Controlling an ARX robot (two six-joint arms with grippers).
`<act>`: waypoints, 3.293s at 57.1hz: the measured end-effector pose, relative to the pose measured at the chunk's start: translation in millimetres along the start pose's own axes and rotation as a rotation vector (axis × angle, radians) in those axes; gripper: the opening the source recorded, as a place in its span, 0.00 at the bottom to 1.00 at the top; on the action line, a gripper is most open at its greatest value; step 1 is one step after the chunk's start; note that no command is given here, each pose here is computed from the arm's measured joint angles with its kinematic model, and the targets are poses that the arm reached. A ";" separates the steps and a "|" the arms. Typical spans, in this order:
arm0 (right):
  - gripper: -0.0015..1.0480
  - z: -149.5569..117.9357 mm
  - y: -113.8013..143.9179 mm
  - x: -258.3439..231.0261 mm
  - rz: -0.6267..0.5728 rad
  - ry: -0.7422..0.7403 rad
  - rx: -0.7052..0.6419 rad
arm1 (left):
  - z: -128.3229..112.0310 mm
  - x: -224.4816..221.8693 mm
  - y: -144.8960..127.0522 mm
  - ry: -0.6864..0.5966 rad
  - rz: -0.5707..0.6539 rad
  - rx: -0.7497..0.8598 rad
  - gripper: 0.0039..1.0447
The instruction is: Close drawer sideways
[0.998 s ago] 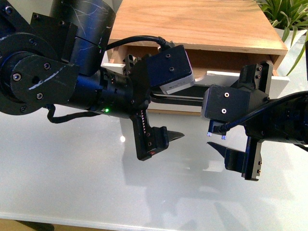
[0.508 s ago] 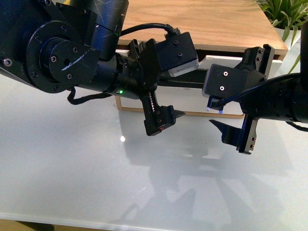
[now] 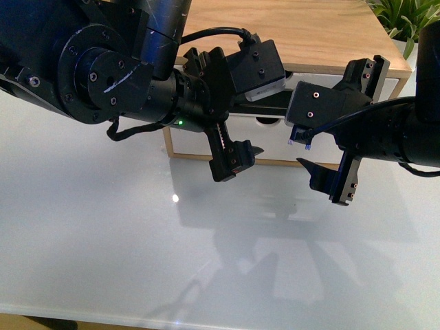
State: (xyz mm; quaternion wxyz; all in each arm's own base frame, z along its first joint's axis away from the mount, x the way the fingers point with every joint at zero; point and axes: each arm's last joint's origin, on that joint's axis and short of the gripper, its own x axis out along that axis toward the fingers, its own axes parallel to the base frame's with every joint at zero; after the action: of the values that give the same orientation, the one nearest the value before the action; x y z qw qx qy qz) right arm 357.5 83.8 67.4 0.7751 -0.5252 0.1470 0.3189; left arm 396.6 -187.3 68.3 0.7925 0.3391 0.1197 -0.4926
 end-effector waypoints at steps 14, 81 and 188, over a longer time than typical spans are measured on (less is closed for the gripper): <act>0.91 -0.6 -1.3 0.4 -0.018 0.005 0.006 | 0.4 0.1 1.0 0.008 0.018 -0.004 0.92; 0.83 7.3 -2.1 -217.4 -0.580 -0.200 0.942 | 21.1 -297.1 -37.8 -0.282 0.918 -0.701 0.74; 0.02 -6.7 75.2 -281.9 -0.696 -0.327 1.122 | -5.1 -329.2 -162.6 -0.266 1.065 -0.722 0.01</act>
State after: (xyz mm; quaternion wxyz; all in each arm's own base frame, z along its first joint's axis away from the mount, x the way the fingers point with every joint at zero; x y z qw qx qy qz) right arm 97.0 0.3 169.2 1.0000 -0.0052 -0.0064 0.0015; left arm 97.1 0.0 168.7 1.0000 0.0010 -0.0058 0.0002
